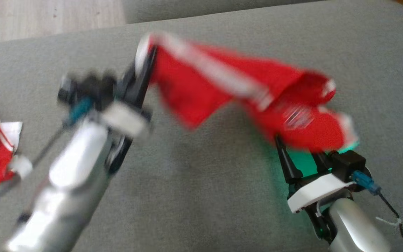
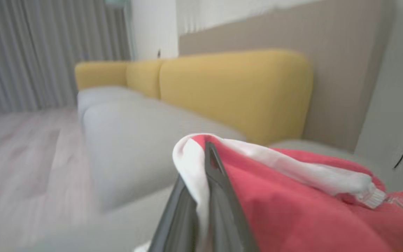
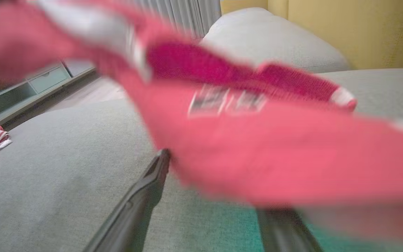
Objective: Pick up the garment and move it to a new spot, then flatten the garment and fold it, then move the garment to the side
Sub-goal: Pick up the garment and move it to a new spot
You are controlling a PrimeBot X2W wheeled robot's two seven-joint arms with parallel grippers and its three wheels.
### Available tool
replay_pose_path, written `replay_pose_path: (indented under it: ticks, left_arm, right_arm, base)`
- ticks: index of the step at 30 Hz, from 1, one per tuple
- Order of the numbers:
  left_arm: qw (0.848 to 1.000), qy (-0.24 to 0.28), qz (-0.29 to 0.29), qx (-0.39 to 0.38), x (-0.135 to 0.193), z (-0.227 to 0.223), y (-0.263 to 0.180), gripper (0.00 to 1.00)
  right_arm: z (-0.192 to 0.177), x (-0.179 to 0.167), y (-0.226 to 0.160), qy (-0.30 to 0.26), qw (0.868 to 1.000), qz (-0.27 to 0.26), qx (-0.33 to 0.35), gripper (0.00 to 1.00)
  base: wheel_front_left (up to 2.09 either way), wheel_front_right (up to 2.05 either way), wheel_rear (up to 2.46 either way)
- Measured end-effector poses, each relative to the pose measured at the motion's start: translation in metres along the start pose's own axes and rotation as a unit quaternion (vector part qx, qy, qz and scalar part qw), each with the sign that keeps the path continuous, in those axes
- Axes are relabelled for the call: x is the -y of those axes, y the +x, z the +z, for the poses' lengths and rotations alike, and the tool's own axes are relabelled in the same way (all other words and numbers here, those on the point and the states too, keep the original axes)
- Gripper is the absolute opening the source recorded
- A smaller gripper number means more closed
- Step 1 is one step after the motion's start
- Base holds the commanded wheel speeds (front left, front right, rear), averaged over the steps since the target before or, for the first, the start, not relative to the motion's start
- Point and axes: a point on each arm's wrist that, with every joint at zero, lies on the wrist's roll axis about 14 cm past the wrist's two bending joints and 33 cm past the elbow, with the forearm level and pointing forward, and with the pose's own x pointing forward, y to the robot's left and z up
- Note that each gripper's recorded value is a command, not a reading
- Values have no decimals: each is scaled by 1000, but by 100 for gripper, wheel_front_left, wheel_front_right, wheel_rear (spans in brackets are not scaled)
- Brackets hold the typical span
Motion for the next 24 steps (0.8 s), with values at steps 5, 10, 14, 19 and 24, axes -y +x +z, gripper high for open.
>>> replay_pose_path:
  ticks: [5, 10, 14, 19, 24]
  left_arm:
    - [983, -9, 89, -163, -26, -113, -85, 100]
    - [964, -34, 187, -185, -45, -135, -135, 100]
    - [957, -26, 239, -165, -49, -126, -160, 100]
    - [952, -30, 269, -142, -36, -117, -182, 100]
    - [950, -27, 289, -116, -30, -103, -195, 100]
  right_arm:
    - [2, -5, 3, -2, 1000, 7, 3, 100]
    - [11, -4, 2, -3, 1000, 6, 15, 100]
    - [21, -1, -4, -10, 999, -1, 33, 100]
    - [31, 0, -15, -13, 998, -15, 56, 100]
    - [36, -1, -27, -17, 997, -23, 68, 100]
  base:
    - [0, 0, 0]
    - [0, 0, 0]
    - [0, 0, 0]
    - [0, 0, 0]
    - [0, 0, 0]
